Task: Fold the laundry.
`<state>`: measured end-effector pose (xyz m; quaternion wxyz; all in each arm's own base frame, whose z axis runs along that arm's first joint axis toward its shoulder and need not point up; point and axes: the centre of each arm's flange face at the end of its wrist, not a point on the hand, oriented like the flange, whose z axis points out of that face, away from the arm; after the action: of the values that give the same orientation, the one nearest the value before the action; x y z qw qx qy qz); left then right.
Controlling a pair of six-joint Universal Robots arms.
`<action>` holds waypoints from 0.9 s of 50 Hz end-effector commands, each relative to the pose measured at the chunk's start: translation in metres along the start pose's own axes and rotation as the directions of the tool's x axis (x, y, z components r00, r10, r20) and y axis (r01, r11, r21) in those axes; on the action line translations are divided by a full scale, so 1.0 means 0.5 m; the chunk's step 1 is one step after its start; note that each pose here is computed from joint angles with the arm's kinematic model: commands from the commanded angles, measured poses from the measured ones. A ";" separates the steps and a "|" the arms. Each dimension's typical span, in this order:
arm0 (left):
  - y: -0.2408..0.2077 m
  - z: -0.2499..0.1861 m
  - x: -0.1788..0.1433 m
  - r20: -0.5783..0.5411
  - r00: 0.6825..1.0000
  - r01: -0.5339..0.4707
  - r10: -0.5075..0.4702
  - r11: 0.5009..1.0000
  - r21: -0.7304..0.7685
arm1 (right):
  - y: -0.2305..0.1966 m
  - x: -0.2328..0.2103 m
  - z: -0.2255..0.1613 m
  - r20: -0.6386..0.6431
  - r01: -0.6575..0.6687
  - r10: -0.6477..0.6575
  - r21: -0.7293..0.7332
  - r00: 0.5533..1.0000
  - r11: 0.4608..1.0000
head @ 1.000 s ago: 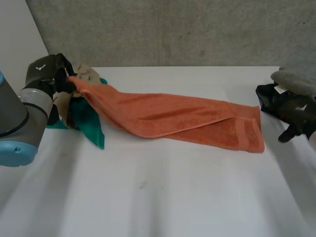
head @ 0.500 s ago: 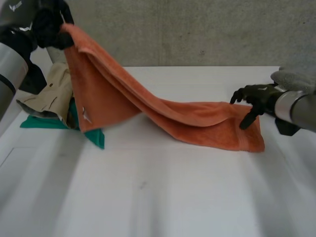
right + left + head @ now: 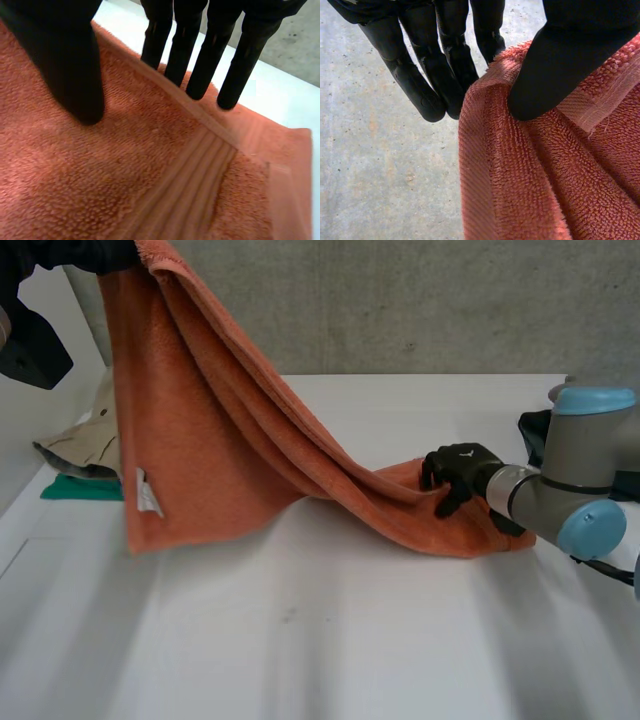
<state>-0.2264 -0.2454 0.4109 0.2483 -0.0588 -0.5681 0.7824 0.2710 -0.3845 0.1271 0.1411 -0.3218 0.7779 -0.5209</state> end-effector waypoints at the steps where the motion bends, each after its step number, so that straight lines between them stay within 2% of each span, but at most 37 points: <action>1: 0.001 0.007 -0.017 0.027 1.000 -0.002 0.002 1.000 0.003 | -0.019 -0.002 0.013 -0.024 0.030 -0.029 0.063 0.999 0.998; 3: -0.001 0.011 -0.024 0.039 0.999 -0.012 0.012 1.000 0.010 | -0.038 0.014 0.014 -0.062 0.049 -0.043 0.100 0.997 0.994; 7: 0.018 0.051 -0.044 0.060 0.998 -0.019 0.018 0.999 0.029 | -0.180 0.105 -0.016 -0.279 0.139 -0.050 0.311 0.959 0.940; 8: 0.015 0.066 -0.048 0.066 0.998 -0.026 0.022 0.998 0.053 | -0.258 0.142 -0.048 -0.380 0.196 -0.026 0.415 0.925 0.888; 10: 0.000 0.101 -0.055 0.076 0.997 -0.041 0.031 0.991 0.124 | -0.339 0.169 -0.090 -0.454 0.254 0.012 0.521 0.891 0.815; 11: -0.020 0.135 -0.066 0.099 0.995 -0.052 0.033 0.979 0.197 | -0.413 0.183 -0.138 -0.499 0.307 0.051 0.607 0.865 0.733; 15: -0.060 0.192 -0.103 0.201 0.980 -0.077 0.012 0.946 0.315 | -0.541 0.189 -0.256 -0.547 0.410 0.095 0.722 0.832 0.557; 18: -0.078 0.212 -0.135 0.269 0.963 -0.096 -0.006 0.927 0.362 | -0.569 0.192 -0.304 -0.566 0.438 0.102 0.728 0.818 0.528; 22: -0.069 0.226 -0.166 0.311 0.950 -0.096 -0.023 0.927 0.362 | -0.545 0.189 -0.324 -0.556 0.405 0.077 0.687 0.828 0.603; 23: -0.047 0.223 -0.174 0.318 0.948 -0.080 -0.029 0.943 0.324 | -0.516 0.183 -0.314 -0.534 0.373 0.055 0.657 0.843 0.655; 25: -0.017 0.214 -0.184 0.330 0.943 -0.058 -0.036 0.961 0.270 | -0.481 0.180 -0.300 -0.509 0.337 0.036 0.620 0.860 0.709; 26: 0.020 0.200 -0.193 0.343 0.939 -0.038 -0.035 0.978 0.205 | -0.440 0.174 -0.285 -0.482 0.300 0.019 0.576 0.876 0.760; 29: 0.089 0.172 -0.211 0.368 0.929 -0.007 -0.027 0.996 0.093 | -0.378 0.157 -0.265 -0.440 0.256 -0.008 0.507 0.898 0.823; 30: 0.135 0.153 -0.221 0.373 0.928 0.008 -0.017 1.000 0.026 | -0.332 0.143 -0.254 -0.413 0.229 -0.025 0.452 0.910 0.862; 33: 0.210 0.120 -0.236 0.378 0.926 0.031 -0.003 0.997 -0.068 | -0.258 0.120 -0.240 -0.374 0.194 -0.048 0.364 0.926 0.911; 34: 0.259 0.096 -0.249 0.382 0.924 0.040 0.011 0.991 -0.125 | -0.210 0.105 -0.230 -0.346 0.177 -0.062 0.311 0.936 0.934; 42: 0.460 -0.014 -0.282 0.371 0.926 0.073 0.078 0.923 -0.377 | -0.004 0.045 -0.150 -0.211 0.116 -0.079 0.168 0.974 0.979; 45: 0.487 -0.032 -0.293 0.377 0.921 0.078 0.098 0.902 -0.425 | 0.023 0.040 -0.133 -0.208 0.125 -0.092 0.154 0.974 0.980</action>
<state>-0.1758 -0.3606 0.1990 0.1226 0.0574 -0.7269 0.6733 0.2100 -0.3481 0.1934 0.0547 -0.2814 0.7132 -0.6397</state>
